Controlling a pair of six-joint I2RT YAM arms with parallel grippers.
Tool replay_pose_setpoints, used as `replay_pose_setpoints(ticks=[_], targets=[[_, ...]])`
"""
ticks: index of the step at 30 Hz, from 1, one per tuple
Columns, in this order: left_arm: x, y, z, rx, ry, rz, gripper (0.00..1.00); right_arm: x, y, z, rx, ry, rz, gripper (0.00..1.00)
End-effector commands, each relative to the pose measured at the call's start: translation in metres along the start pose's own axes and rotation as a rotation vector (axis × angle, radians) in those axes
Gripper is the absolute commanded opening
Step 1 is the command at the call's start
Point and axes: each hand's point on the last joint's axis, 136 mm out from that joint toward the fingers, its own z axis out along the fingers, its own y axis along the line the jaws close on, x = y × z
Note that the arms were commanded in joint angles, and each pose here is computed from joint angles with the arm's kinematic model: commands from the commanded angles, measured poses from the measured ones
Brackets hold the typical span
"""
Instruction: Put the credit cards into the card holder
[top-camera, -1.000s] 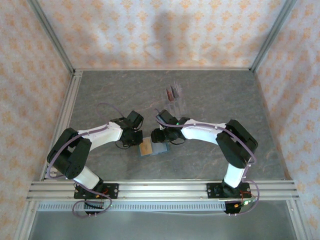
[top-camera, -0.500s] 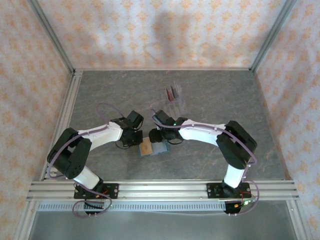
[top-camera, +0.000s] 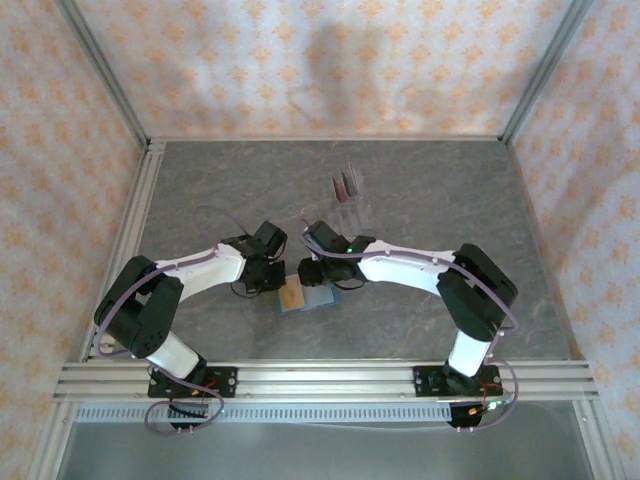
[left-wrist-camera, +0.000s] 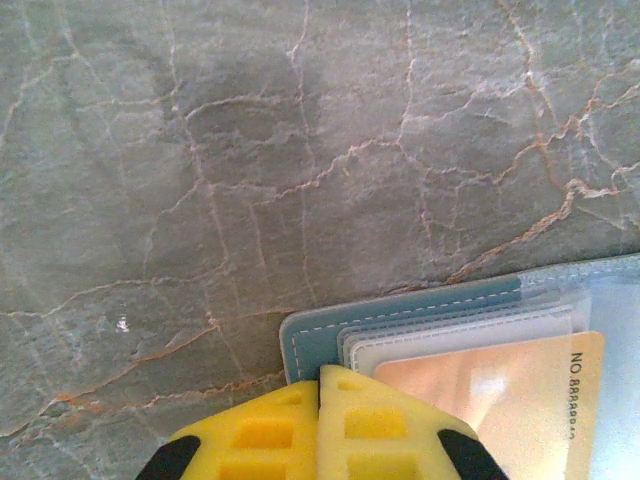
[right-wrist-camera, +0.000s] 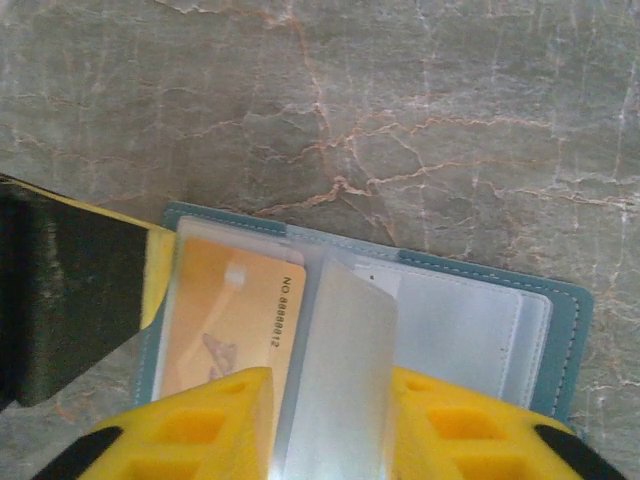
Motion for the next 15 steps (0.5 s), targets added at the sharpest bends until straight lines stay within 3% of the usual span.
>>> replay_pose_setpoints(ticks=[1,15], targets=[[0.005,-0.003,0.021,0.007,0.022,0.028,0.0,-0.008,0.014,-0.016,-0.024,-0.03,-0.02,0.3],[0.007,-0.007,0.022,0.041,0.039,0.015,0.0,-0.003,0.047,-0.004,-0.207,-0.001,0.026,0.26]])
